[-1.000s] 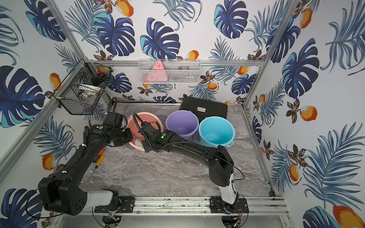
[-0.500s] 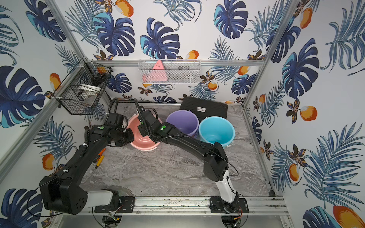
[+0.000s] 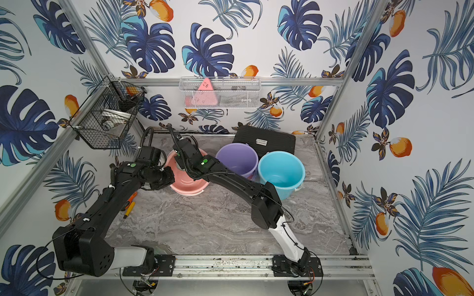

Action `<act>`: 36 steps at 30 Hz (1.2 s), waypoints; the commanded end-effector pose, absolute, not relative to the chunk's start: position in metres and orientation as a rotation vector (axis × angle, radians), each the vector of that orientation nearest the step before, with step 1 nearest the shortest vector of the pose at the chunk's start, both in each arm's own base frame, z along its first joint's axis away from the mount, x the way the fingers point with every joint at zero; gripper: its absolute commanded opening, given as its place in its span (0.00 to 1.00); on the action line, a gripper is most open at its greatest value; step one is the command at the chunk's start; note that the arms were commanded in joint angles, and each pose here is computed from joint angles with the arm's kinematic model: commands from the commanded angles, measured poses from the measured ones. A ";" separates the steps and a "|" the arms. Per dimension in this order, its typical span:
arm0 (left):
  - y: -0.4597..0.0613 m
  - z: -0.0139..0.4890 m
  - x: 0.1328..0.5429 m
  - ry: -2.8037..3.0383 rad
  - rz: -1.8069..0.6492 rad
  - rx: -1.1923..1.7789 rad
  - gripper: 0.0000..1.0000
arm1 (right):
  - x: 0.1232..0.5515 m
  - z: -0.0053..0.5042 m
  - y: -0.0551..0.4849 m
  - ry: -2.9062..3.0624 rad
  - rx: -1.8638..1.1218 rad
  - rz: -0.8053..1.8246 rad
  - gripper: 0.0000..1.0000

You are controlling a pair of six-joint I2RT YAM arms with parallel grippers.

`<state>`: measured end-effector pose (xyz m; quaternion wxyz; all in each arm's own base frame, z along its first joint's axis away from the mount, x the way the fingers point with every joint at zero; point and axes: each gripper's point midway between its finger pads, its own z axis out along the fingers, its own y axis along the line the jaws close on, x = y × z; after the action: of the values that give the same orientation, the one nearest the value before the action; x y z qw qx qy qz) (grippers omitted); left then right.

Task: Wipe the inside of the bucket with a cloth
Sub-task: Wipe the dirt from the inside of the bucket.

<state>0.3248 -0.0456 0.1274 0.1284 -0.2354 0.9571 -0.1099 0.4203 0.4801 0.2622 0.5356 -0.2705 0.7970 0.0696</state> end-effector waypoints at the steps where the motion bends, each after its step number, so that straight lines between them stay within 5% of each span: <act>1: -0.049 0.132 0.329 2.763 -0.343 -0.641 0.00 | 0.434 0.269 0.445 1.878 -0.561 -0.024 0.00; 17: -0.033 0.140 0.338 2.688 -0.240 -0.716 0.00 | 0.409 0.230 0.380 2.067 -0.587 -0.295 0.00; 36: -0.037 0.148 0.340 2.677 -0.272 -0.700 0.00 | 0.371 0.197 0.425 2.153 -0.632 -0.156 0.00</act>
<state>0.3271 -0.0367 0.1360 0.1483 -0.2501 0.9526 -0.0892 0.3681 0.4322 0.1990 0.4309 -0.2674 0.8607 -0.0447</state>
